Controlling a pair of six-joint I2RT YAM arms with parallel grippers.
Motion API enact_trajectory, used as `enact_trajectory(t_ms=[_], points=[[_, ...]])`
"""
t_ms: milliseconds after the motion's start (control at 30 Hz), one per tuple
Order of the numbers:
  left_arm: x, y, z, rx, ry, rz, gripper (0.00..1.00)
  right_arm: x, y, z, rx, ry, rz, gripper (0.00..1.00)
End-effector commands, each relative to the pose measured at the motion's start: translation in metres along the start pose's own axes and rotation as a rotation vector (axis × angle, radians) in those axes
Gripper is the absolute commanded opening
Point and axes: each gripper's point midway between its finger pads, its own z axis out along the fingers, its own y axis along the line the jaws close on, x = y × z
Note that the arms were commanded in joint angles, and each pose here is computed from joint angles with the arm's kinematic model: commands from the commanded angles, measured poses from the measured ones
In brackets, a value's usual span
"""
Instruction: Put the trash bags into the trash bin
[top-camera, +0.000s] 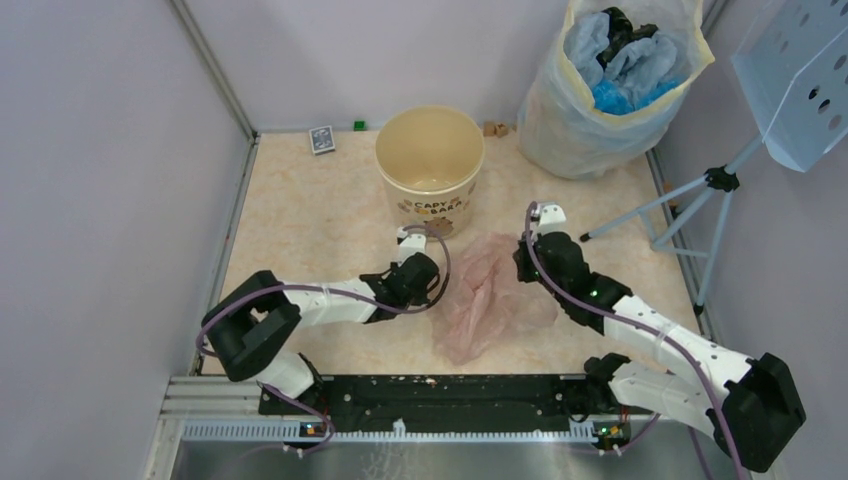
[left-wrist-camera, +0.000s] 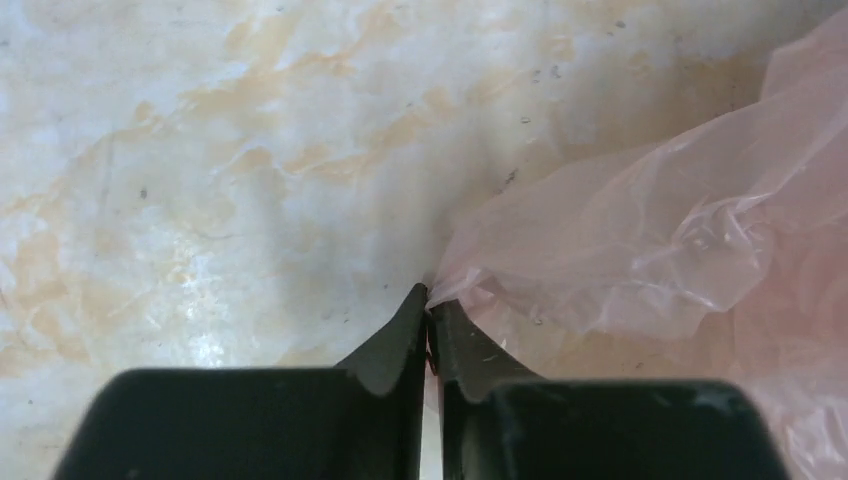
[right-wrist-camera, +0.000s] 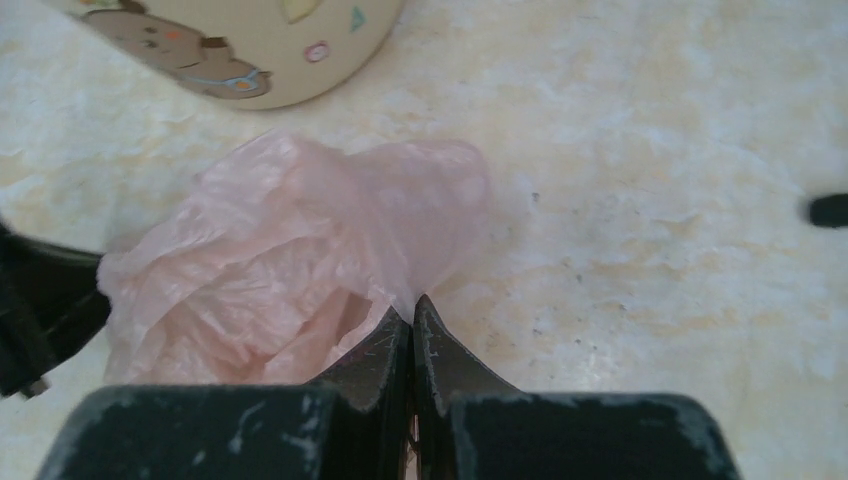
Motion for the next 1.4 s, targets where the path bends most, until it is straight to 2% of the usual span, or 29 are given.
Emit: enact_trajectory(t_ms=[0, 167, 400, 467, 600, 700, 767, 867, 933, 967, 1033, 1133, 1367], points=[[0.025, 0.038, -0.01, -0.099, 0.079, 0.002, 0.02, -0.005, -0.046, -0.004, 0.227, -0.029, 0.095, 0.0], [-0.004, 0.062, -0.028, -0.167, 0.012, -0.025, 0.0, 0.0, -0.093, -0.016, 0.494, -0.045, 0.252, 0.0], [-0.048, 0.064, -0.059, -0.175, -0.091, -0.009, 0.0, -0.012, -0.08, -0.01, 0.402, -0.045, 0.176, 0.0], [-0.058, 0.06, -0.068, -0.159, -0.101, -0.008, 0.0, -0.025, -0.066, -0.009, 0.32, -0.039, 0.12, 0.12], [-0.078, 0.029, -0.084, 0.0, -0.115, 0.016, 0.0, -0.047, -0.029, -0.015, 0.129, -0.009, 0.049, 0.37], [-0.09, 0.016, -0.091, 0.051, -0.126, -0.002, 0.0, -0.059, -0.004, -0.025, 0.038, -0.009, -0.035, 0.46], [-0.093, 0.015, -0.091, 0.045, -0.13, -0.012, 0.0, -0.062, 0.018, -0.031, -0.031, -0.01, -0.107, 0.47], [-0.091, 0.018, -0.087, 0.017, -0.114, -0.022, 0.0, -0.056, 0.052, -0.036, -0.146, -0.015, -0.187, 0.46], [-0.089, 0.019, -0.085, 0.006, -0.099, -0.026, 0.0, -0.044, 0.077, -0.037, -0.237, -0.009, -0.236, 0.38], [-0.087, 0.019, -0.084, 0.004, -0.09, -0.028, 0.0, -0.037, 0.084, -0.034, -0.261, 0.0, -0.248, 0.28], [-0.085, 0.02, -0.082, 0.009, -0.076, -0.038, 0.0, -0.023, 0.095, -0.026, -0.301, 0.018, -0.248, 0.0], [-0.084, 0.019, -0.083, 0.033, -0.066, -0.053, 0.0, -0.003, 0.102, -0.009, -0.324, 0.018, -0.192, 0.0], [-0.08, 0.013, -0.091, 0.109, -0.055, -0.079, 0.0, 0.008, 0.121, 0.026, -0.342, -0.041, 0.026, 0.0]])
